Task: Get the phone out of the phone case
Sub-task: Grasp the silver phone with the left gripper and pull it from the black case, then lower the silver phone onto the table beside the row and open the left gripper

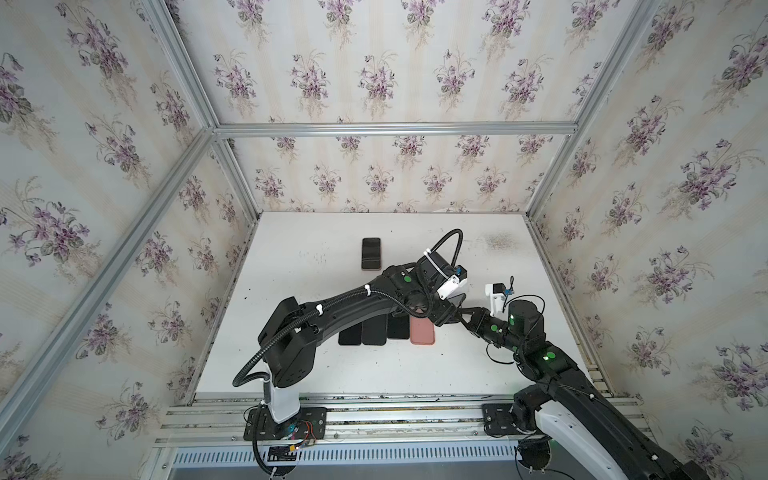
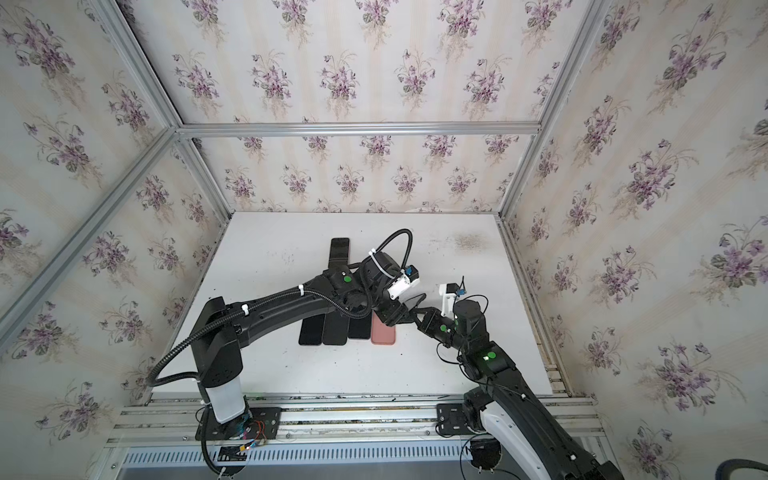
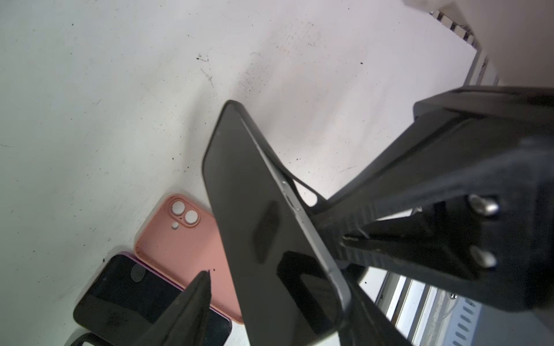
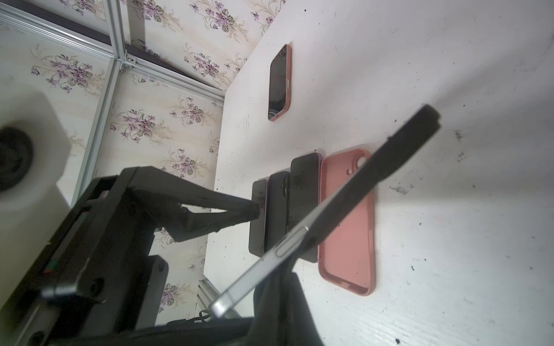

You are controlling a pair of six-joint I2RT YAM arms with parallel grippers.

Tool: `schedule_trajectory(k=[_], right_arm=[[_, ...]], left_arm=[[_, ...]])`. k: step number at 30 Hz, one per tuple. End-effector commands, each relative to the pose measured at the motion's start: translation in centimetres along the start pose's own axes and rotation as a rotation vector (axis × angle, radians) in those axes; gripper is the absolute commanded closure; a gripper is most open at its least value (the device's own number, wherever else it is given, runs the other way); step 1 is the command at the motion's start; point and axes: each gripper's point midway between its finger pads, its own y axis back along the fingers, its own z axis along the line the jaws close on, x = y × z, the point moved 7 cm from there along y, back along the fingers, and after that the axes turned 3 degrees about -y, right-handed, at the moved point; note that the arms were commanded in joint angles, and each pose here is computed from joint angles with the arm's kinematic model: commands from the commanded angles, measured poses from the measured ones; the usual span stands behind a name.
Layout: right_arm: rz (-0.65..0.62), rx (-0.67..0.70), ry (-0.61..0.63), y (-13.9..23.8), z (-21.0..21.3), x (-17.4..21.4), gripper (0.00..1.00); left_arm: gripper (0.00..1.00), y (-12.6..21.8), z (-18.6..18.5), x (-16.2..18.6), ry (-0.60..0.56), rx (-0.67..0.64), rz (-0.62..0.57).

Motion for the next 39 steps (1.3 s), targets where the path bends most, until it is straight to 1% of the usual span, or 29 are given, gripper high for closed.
schedule_trajectory(k=[1, 2, 3, 5, 12, 15, 17, 19, 21, 26, 29, 35, 39], right_arm=[[-0.015, -0.07, 0.032, 0.3, 1.6, -0.5, 1.0], [-0.016, -0.072, 0.033, 0.3, 1.6, -0.5, 1.0], [-0.013, -0.073, 0.033, 0.3, 1.6, -0.5, 1.0], [-0.009, -0.074, 0.032, 0.3, 1.6, -0.5, 1.0], [0.008, -0.064, 0.027, 0.3, 1.8, -0.5, 1.0], [0.017, -0.035, 0.023, 0.5, 1.7, -0.5, 1.0], [0.025, 0.01, 0.012, 0.6, 1.4, -0.4, 1.0], [0.036, 0.075, -0.006, 0.8, 0.8, -0.2, 1.0], [0.066, 0.174, -0.021, 1.1, 0.0, 0.0, 1.0], [0.177, 0.41, -0.086, 1.3, -2.3, 0.7, 1.0], [0.19, 0.526, -0.107, 1.8, -3.5, 0.5, 1.0], [0.164, 0.632, -0.087, 3.0, -4.8, -0.9, 1.0], [0.186, 0.661, -0.083, 3.6, -5.4, -1.8, 1.0]], left_arm=[[0.43, 0.1, 0.4, -0.2, -0.013, -0.037, -0.008], [0.44, 0.0, 0.3, -0.1, -0.015, -0.041, -0.006], [0.5, 0.0, 0.3, -0.1, -0.017, -0.043, -0.005], [0.56, -0.1, 0.1, -0.1, -0.024, -0.048, -0.009], [0.77, -0.2, -0.4, 0.0, -0.021, -0.043, -0.018], [0.89, -0.2, -0.8, 0.0, -0.016, -0.039, -0.03], [0.93, 0.0, -0.8, 0.1, -0.007, -0.054, -0.04], [0.94, 0.4, -0.8, 0.0, -0.002, -0.083, -0.051], [0.95, 1.0, -0.7, -0.1, -0.002, -0.117, -0.062], [0.96, 2.3, -1.3, -0.2, -0.015, -0.191, -0.087], [0.96, 2.8, -1.8, 0.0, -0.03, -0.239, -0.087], [0.96, 3.2, -2.5, 0.4, -0.024, -0.278, -0.082], [0.96, 2.7, -3.3, 0.7, -0.045, -0.307, -0.051]])
